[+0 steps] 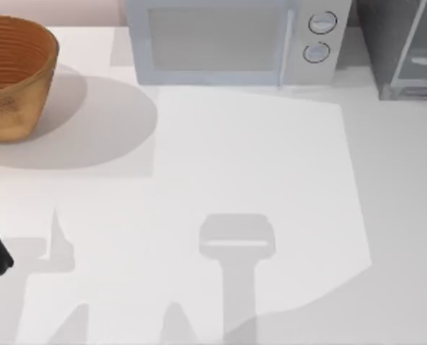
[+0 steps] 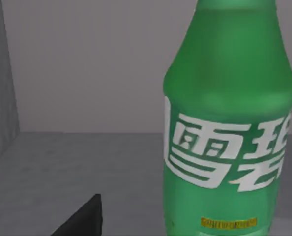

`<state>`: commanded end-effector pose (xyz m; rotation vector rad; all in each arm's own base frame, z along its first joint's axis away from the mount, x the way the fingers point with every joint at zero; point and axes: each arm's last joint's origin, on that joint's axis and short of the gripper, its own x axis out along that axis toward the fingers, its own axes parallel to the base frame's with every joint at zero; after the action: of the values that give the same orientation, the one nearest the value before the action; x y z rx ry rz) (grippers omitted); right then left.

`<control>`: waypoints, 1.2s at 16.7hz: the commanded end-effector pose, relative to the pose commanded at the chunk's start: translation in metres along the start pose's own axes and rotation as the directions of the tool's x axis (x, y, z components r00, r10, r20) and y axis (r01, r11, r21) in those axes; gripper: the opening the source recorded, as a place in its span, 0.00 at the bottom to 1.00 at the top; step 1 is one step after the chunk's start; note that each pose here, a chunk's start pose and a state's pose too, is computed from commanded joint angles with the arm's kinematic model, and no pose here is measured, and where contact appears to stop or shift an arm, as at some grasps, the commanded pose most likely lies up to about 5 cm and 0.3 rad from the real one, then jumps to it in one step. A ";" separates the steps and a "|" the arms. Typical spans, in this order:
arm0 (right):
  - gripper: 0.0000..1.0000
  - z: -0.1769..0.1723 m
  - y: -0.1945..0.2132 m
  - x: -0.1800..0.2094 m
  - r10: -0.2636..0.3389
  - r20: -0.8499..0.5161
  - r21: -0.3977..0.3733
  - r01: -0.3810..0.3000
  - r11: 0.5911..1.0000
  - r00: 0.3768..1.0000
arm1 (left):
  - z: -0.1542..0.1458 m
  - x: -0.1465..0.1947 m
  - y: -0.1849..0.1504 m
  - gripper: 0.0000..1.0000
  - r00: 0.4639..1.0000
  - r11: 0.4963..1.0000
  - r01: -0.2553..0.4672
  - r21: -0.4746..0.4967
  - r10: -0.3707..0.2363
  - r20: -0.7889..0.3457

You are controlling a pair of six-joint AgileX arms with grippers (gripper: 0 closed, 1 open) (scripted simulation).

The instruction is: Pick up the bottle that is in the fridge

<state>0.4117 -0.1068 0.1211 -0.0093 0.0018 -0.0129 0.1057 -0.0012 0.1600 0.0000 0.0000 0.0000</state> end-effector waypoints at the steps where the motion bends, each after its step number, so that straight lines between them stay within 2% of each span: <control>1: 1.00 -0.001 0.000 0.001 0.001 -0.001 0.000 -0.001 1.000 1.000 | 0.000 0.000 0.000 1.00 1.000 1.000 0.000 0.000 0.000 0.000; 9: 1.00 -0.001 0.001 0.056 0.003 0.000 0.000 -0.003 1.000 1.000 | 0.000 0.000 0.000 1.00 1.000 1.000 0.000 0.000 0.000 0.000; 14: 1.00 -0.002 0.002 0.061 0.003 -0.005 0.001 -0.003 1.000 1.000 | 0.000 0.000 0.000 1.00 1.000 1.000 0.000 0.000 0.000 0.000; 20: 0.55 -0.002 0.002 0.061 0.003 -0.005 0.001 -0.003 1.000 1.000 | 0.000 0.000 0.000 1.00 1.000 1.000 0.000 0.000 0.000 0.000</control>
<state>0.4730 -0.1056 0.1191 -0.0082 0.0064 -0.0098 0.1057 -0.0012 0.1600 0.0000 0.0000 0.0000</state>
